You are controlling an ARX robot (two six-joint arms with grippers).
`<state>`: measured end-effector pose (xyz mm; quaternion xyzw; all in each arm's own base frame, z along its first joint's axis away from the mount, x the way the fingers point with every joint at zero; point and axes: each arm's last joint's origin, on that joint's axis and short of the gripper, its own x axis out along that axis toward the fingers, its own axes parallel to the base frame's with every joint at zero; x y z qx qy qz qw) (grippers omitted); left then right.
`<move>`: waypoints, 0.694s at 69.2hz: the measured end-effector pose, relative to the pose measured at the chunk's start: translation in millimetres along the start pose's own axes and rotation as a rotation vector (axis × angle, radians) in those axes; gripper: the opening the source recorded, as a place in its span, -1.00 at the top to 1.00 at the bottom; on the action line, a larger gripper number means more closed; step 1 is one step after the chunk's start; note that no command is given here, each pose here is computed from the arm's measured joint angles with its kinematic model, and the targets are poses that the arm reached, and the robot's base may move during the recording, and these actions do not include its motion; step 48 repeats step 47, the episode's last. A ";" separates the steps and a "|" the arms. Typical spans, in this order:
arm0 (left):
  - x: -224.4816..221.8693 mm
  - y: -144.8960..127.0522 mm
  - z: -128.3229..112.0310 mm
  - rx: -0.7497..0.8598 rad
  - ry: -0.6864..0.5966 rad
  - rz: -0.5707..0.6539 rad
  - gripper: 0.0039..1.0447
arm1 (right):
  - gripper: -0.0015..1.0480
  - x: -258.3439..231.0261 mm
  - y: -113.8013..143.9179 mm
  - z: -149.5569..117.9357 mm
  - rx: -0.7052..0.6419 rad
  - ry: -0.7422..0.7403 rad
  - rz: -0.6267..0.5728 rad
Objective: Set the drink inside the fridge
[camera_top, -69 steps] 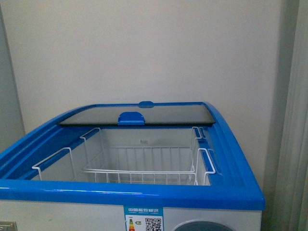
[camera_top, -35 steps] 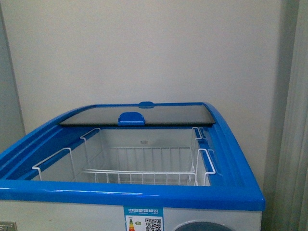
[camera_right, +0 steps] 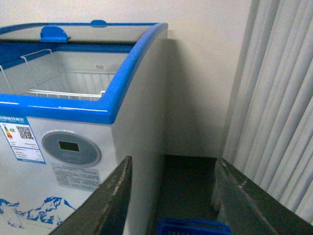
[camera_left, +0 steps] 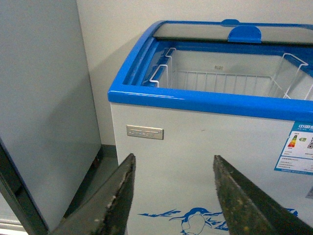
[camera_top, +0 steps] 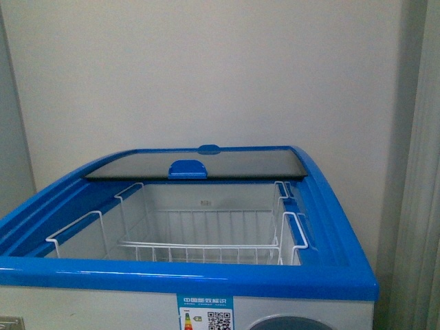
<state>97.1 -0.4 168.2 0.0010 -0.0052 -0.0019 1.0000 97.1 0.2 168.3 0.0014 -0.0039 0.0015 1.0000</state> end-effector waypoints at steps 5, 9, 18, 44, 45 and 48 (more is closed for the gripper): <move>0.0 0.0 0.0 0.000 0.000 0.000 -0.46 | -0.42 0.0 0.0 0.0 0.000 0.000 0.000; 0.0 0.0 0.0 0.000 0.000 0.000 -0.63 | -0.58 0.0 0.0 0.0 0.000 0.000 0.000; 0.0 0.0 0.0 0.000 0.000 0.000 -0.85 | -0.87 0.0 0.0 0.0 0.000 0.000 0.000; 0.0 0.0 0.0 0.000 0.000 0.000 -0.85 | -0.85 0.0 0.0 0.0 0.000 0.000 0.000; 0.0 0.0 0.0 0.000 0.000 0.000 -0.85 | -0.85 0.0 0.0 0.0 0.000 0.000 0.000; 0.0 0.0 0.0 0.000 0.000 0.000 -0.85 | -0.85 0.0 0.0 0.0 0.000 0.000 0.000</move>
